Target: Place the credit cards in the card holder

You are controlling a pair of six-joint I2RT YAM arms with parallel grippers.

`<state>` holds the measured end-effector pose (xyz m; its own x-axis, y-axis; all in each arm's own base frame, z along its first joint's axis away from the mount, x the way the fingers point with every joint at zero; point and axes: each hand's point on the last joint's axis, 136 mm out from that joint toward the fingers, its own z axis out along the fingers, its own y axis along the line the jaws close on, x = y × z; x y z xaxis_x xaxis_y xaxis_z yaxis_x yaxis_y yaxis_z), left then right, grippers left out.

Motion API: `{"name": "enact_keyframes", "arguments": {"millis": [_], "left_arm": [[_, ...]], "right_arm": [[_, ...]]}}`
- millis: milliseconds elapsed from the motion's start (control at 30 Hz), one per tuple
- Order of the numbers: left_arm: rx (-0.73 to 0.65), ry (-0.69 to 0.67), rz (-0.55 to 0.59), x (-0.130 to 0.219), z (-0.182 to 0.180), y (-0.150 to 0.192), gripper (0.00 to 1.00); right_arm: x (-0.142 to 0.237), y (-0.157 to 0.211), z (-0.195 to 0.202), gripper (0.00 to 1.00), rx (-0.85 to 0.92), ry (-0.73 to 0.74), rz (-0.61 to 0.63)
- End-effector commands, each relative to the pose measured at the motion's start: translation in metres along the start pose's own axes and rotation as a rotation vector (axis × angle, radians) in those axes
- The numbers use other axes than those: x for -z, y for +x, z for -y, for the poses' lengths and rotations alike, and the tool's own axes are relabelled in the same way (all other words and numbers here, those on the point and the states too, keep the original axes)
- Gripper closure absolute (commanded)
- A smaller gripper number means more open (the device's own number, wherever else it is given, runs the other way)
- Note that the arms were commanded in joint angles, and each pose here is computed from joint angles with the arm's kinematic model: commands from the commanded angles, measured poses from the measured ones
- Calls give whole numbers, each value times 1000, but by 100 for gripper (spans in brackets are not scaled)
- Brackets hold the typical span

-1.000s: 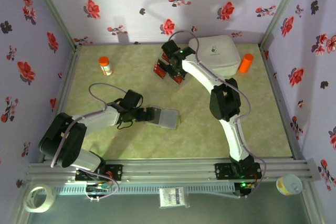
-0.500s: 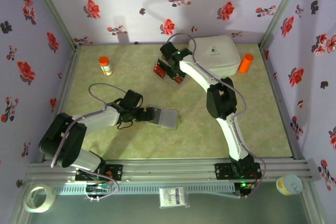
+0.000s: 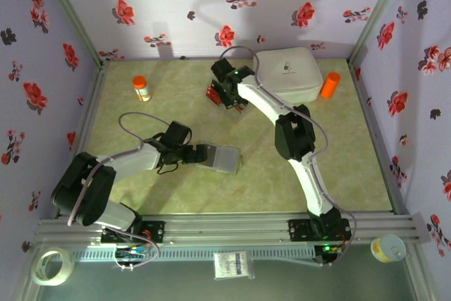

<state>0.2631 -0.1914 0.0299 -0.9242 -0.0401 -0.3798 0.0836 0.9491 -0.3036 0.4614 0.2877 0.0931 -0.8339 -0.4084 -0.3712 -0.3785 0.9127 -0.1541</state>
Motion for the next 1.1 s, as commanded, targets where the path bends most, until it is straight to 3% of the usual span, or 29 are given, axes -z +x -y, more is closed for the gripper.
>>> {"name": "enact_keyframes", "arguments": {"millis": [0,133,667,867,1067], "left_arm": [[6,-18,-28,-6,-6,13,0],[7,-16,-27,-6,-6,13,0],[-10,-55,-9,0,-12,8,0],[-2,-111,3,5,-23,9,0],[19,-166,3,10,-38,18,0]], "right_arm": [[11,-5,-4,92,18,-21,7],[19,-8,-8,100,40,-48,23],[94,-25,-29,100,61,-107,165],[119,-11,-42,100,-61,-218,201],[127,23,-66,100,-289,-447,243]]}}
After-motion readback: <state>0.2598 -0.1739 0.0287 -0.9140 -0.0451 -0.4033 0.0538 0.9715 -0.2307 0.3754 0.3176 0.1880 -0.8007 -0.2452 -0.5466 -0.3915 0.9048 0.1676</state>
